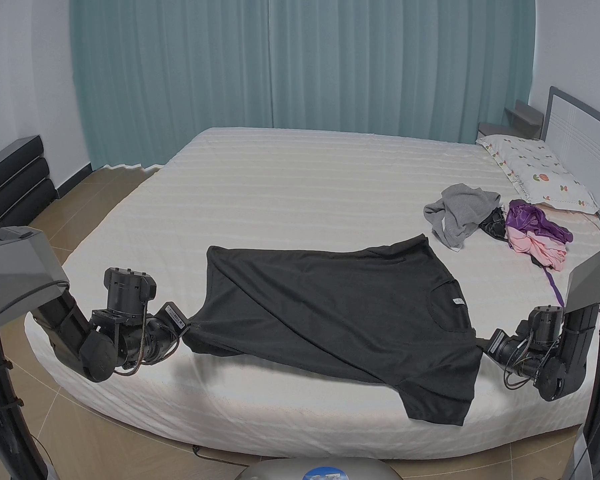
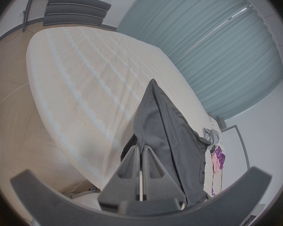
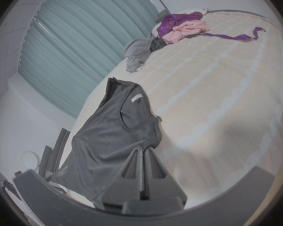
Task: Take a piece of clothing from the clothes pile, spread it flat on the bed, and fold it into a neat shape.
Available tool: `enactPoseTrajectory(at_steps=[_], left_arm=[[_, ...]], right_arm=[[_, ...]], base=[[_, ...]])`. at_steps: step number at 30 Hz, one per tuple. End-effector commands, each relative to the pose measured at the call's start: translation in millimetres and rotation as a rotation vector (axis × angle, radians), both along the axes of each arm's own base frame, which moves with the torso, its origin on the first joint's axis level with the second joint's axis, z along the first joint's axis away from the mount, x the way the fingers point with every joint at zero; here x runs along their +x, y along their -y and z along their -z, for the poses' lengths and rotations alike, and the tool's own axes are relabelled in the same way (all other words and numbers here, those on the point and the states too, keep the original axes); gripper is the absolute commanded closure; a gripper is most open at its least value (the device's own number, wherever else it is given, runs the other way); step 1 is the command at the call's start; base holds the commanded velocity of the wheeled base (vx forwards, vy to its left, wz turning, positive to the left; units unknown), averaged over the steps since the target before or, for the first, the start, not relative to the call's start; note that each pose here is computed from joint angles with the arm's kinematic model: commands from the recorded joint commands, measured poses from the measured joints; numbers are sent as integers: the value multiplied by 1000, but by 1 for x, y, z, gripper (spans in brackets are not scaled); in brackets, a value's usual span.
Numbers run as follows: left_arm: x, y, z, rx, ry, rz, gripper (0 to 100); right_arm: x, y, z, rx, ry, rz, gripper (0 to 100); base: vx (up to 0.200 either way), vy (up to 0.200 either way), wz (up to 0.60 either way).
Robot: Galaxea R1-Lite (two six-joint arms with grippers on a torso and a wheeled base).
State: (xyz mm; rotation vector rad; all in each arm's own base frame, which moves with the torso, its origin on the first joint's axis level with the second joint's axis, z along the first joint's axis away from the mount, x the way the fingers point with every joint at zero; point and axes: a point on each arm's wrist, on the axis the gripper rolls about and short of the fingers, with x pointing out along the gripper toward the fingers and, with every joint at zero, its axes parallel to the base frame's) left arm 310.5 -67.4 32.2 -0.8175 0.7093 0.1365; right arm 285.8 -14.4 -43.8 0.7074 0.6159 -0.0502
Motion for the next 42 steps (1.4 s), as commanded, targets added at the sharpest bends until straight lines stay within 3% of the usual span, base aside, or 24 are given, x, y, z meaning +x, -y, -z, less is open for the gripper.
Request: enactPoseTrajectory(at_steps=[1, 5, 10, 11, 19, 23, 30, 34, 42], left_arm=[[0, 0, 3, 0, -2, -1, 100], [2, 0, 8, 0, 2, -2, 100], [2, 0, 8, -1, 3, -1, 100], [2, 0, 8, -1, 3, -1, 100], [0, 1, 12, 2, -12, 2, 100], [0, 1, 11, 2, -11, 4, 100], [-1, 2, 11, 2, -11, 5, 100], [-1, 2, 11, 2, -11, 5, 100], [-1, 2, 12, 4, -13, 6, 100]], right_arm=[[12, 3, -8, -4, 65, 8, 100], [30, 4, -13, -7, 108, 5, 100], [45, 5, -10, -4, 77, 3, 100], [46, 5, -9, -4, 73, 3, 0], [31, 3, -16, 17, 49, -32, 0], [8, 3, -23, 34, 21, -108, 0], [-29, 2, -8, -28, -78, -269, 0], [-35, -1, 4, -53, -120, -311, 0], [-28, -11, 17, -70, -109, -351, 0]], base=[[0, 0, 0], [0, 0, 0], [0, 0, 0], [0, 0, 0], [0, 0, 0], [0, 0, 0], [0, 0, 0], [0, 0, 0], [0, 0, 0]])
